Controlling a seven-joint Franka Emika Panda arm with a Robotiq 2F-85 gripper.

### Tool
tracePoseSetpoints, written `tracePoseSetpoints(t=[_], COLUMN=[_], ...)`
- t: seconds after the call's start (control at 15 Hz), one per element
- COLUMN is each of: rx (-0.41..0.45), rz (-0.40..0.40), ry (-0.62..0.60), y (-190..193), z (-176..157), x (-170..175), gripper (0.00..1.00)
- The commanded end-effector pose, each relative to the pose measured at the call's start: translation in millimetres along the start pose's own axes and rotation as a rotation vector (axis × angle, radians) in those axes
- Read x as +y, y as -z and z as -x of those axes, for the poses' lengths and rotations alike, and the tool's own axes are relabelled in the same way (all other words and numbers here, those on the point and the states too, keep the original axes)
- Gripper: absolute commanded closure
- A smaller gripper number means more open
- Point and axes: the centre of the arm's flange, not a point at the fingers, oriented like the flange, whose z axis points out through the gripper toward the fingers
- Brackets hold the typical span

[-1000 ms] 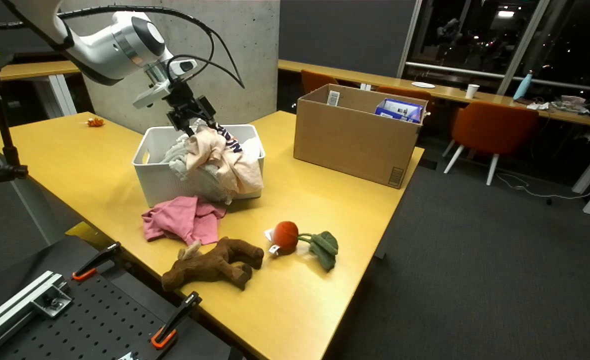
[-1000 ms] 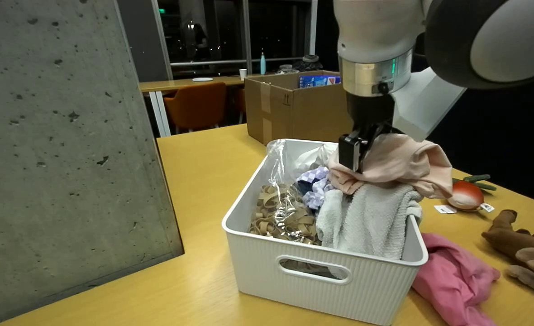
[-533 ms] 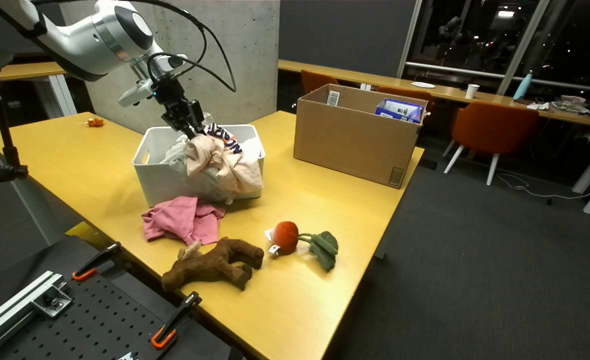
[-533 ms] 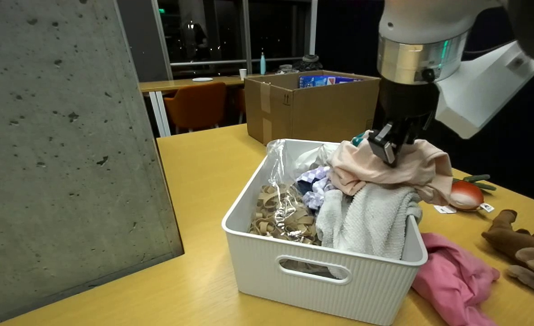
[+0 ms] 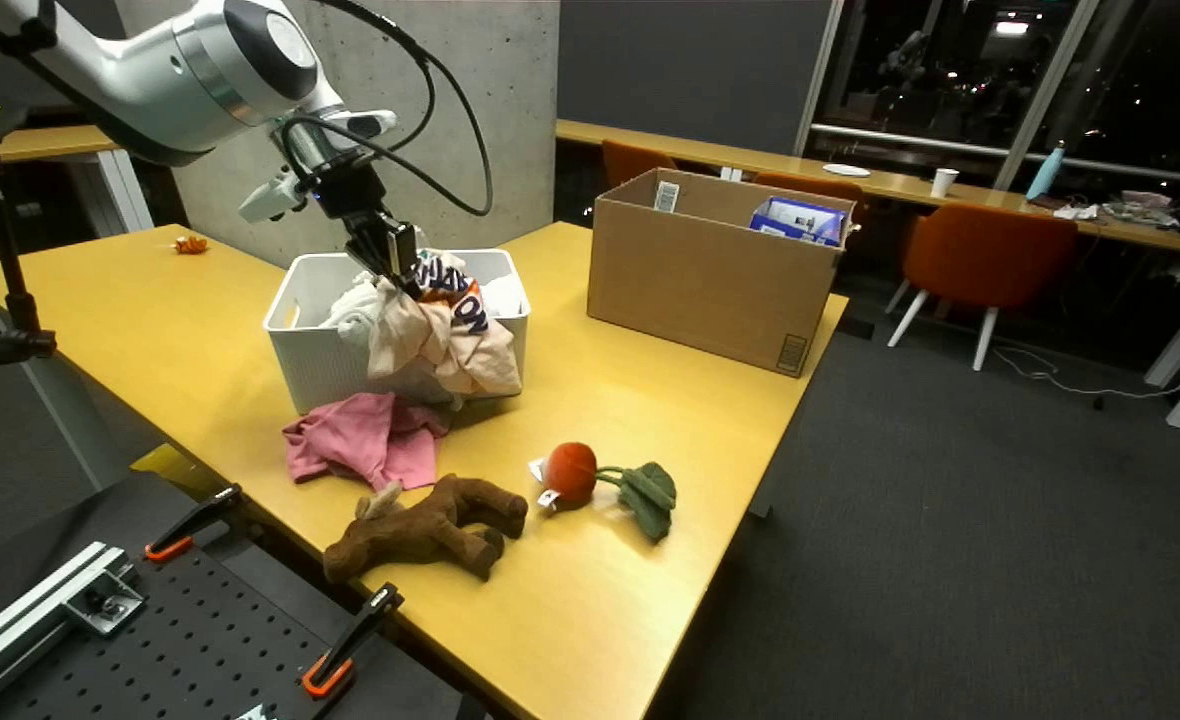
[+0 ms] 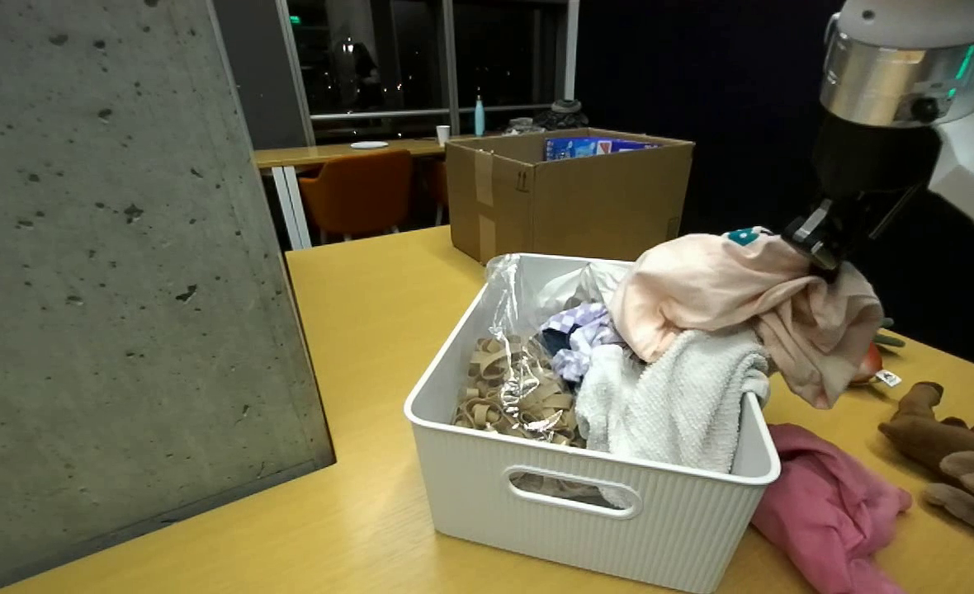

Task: Use the pink shirt to pick up the moose, put it and the shirt inside the white basket, use the grey towel to pick up the toy vegetable and put it inside the white basket

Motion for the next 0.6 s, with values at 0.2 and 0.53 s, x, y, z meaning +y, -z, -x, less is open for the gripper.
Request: tracePoseSetpoints(t=[0.2,0.53], rx=[0.013,-0.034], rz=[-0.004,-0.045], ry=[-0.209,-0.307], y=[49,30], z=[66,60], x=[112,165], gripper=[0.99,0.99])
